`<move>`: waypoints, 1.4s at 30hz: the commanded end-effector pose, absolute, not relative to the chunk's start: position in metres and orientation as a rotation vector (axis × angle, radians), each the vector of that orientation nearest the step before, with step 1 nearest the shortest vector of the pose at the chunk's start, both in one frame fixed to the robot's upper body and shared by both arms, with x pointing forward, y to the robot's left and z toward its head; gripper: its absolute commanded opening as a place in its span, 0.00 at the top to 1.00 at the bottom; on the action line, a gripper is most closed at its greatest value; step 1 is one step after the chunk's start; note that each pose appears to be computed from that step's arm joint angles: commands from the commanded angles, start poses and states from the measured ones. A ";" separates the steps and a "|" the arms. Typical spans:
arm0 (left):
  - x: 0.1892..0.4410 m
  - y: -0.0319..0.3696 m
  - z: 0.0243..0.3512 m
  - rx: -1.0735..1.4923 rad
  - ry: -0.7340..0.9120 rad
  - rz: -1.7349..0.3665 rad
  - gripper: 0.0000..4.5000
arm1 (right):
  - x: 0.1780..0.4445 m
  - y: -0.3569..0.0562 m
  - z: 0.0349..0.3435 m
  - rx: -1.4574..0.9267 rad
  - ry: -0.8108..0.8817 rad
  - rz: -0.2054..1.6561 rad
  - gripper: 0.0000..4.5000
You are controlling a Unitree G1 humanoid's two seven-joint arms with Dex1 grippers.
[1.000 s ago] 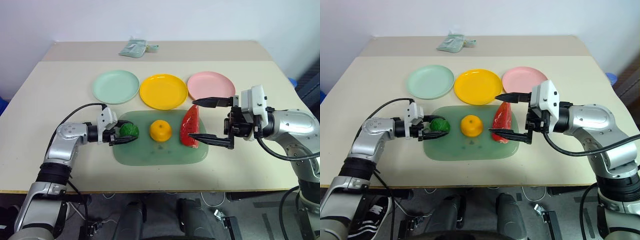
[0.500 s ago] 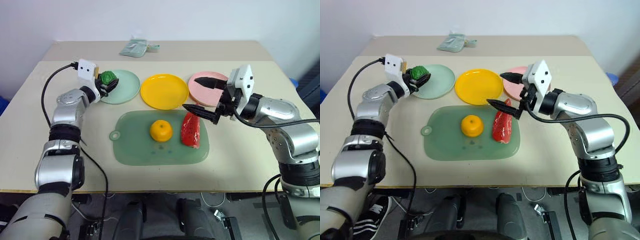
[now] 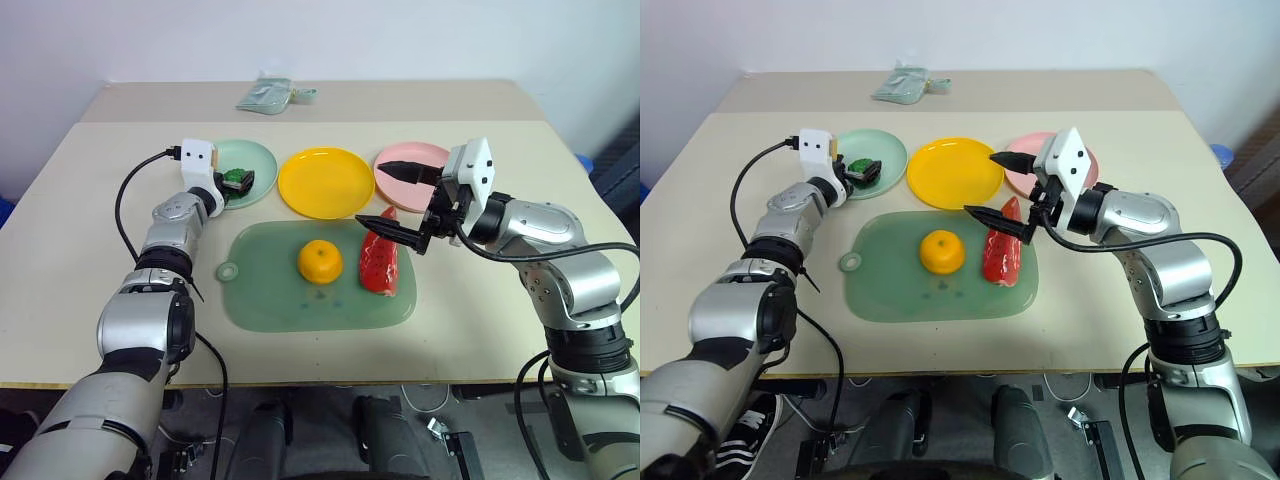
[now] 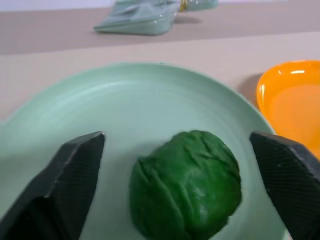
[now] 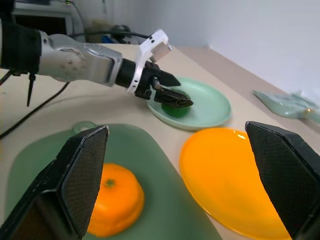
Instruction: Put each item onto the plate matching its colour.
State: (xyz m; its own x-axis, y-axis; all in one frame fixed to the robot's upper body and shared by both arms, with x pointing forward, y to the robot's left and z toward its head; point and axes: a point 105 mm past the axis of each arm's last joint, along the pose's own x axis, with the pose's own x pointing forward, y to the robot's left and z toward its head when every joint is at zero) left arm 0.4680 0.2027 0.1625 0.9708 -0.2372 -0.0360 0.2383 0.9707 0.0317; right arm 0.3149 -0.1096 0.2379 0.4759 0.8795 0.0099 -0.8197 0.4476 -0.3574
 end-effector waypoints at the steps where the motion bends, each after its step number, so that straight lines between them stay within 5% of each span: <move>1: 0.466 0.189 0.203 0.027 -0.099 -0.382 0.01 | 0.305 -0.113 0.252 -0.305 -0.255 1.079 0.00; 4: 0.442 0.151 0.222 0.058 -0.191 -0.723 0.01 | 0.294 -0.114 0.259 -0.246 -0.271 1.134 0.00; 7: 0.389 0.116 0.209 0.162 -0.167 -1.115 0.01 | 0.293 -0.114 0.261 -0.219 -0.270 1.146 0.00; 13: 0.339 0.086 0.176 0.247 -0.002 -1.408 0.01 | 0.278 -0.110 0.243 -0.225 -0.165 1.274 0.00; 28: 0.348 0.046 0.115 0.501 0.074 -1.393 0.01 | 0.265 -0.114 0.237 -0.270 -0.115 1.299 0.00; 30: 0.347 0.046 0.115 0.480 0.080 -1.399 0.17 | 0.266 -0.114 0.237 -0.274 -0.116 1.291 0.00; 32: 0.351 0.044 0.124 0.463 0.023 -1.365 0.25 | 0.266 -0.114 0.238 -0.275 -0.118 1.288 0.00; 36: 0.371 0.043 0.153 0.350 -0.061 -1.245 0.25 | 0.270 -0.114 0.240 -0.273 -0.135 1.266 0.00; 42: 0.433 0.054 0.225 0.112 -0.228 -0.826 0.25 | 0.297 -0.119 0.252 -0.300 -0.226 1.121 0.00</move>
State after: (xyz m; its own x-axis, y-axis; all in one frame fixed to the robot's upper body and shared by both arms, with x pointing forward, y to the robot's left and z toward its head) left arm 0.4201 0.0406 0.2019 0.5678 -0.8212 0.0559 0.7977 0.5658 0.2089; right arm 0.2914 -0.1152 0.2394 0.3797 0.9250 -0.0148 -0.8884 0.3601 -0.2846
